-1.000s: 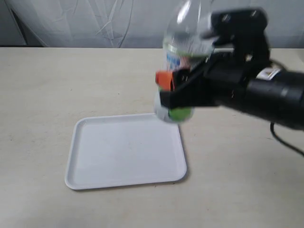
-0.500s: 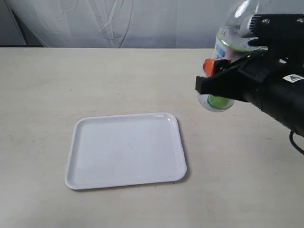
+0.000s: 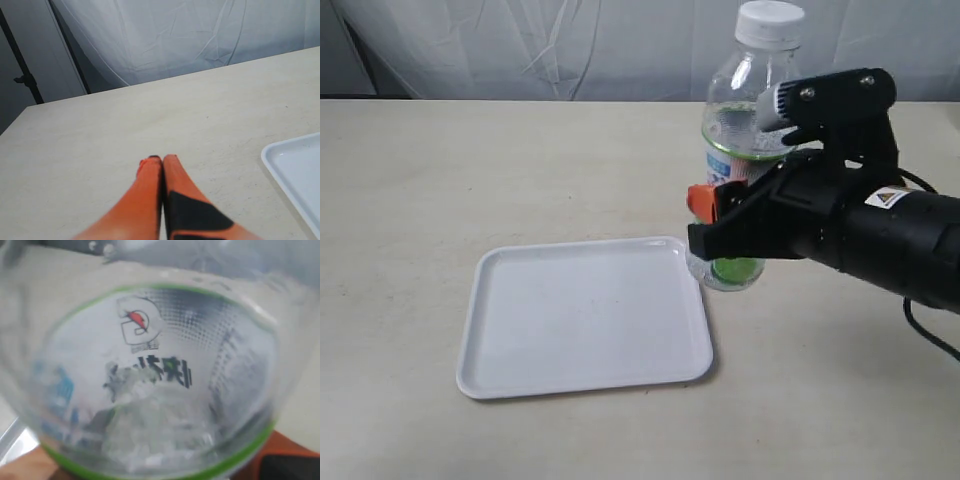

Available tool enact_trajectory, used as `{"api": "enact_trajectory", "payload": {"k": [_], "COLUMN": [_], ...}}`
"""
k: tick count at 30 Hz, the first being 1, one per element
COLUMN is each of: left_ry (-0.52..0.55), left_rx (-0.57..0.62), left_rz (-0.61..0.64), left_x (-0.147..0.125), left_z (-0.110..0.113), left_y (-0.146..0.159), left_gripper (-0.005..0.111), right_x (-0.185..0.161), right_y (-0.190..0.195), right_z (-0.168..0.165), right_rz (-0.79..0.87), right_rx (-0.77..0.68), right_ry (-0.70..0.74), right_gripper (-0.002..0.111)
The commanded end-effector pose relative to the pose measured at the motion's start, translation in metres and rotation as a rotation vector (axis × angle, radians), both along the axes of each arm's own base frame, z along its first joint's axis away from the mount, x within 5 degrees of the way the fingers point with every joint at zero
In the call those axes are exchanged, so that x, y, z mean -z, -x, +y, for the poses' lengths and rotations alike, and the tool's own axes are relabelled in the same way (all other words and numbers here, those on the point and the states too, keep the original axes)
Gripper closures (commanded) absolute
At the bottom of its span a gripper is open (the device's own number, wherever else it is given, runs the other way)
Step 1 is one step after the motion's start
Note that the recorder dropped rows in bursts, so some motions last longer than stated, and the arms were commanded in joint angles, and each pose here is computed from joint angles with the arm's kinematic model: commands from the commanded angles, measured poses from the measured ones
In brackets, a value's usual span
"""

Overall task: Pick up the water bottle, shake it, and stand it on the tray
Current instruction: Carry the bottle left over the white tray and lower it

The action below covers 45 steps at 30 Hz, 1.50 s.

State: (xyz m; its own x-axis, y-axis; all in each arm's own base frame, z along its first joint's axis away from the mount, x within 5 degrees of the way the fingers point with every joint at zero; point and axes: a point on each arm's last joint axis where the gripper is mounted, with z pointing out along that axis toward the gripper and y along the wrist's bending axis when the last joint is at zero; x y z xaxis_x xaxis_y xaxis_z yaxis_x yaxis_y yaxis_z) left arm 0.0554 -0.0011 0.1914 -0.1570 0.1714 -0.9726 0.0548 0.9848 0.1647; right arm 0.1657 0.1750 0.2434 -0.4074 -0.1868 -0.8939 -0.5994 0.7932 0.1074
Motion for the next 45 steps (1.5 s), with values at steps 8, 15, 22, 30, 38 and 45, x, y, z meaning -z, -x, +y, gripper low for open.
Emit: {"api": "enact_trajectory", "payload": {"k": [8, 15, 22, 30, 38, 45], "left_ry": [0.007, 0.007, 0.007, 0.006, 0.006, 0.006], "left_rx": [0.003, 0.003, 0.003, 0.003, 0.003, 0.003], "left_rz": [-0.014, -0.014, -0.014, -0.014, -0.014, -0.014], "left_x": [0.000, 0.000, 0.000, 0.000, 0.000, 0.000], "left_z": [0.000, 0.000, 0.000, 0.000, 0.000, 0.000], "left_y": [0.000, 0.000, 0.000, 0.000, 0.000, 0.000], "left_gripper": [0.106, 0.106, 0.106, 0.106, 0.106, 0.106], "right_x": [0.020, 0.033, 0.058, 0.095, 0.110, 0.114], "right_y": [-0.015, -0.031, -0.050, -0.061, -0.064, -0.067], "right_z": [0.047, 0.091, 0.119, 0.135, 0.136, 0.132], "right_rz": [-0.089, -0.059, -0.122, -0.104, -0.126, -0.063], "right_rx": [-0.177, -0.335, -0.387, -0.410, -0.422, -0.347], "right_ry": [-0.078, -0.116, -0.125, -0.061, -0.006, 0.008], "right_gripper": [0.109, 0.109, 0.109, 0.109, 0.109, 0.109]}}
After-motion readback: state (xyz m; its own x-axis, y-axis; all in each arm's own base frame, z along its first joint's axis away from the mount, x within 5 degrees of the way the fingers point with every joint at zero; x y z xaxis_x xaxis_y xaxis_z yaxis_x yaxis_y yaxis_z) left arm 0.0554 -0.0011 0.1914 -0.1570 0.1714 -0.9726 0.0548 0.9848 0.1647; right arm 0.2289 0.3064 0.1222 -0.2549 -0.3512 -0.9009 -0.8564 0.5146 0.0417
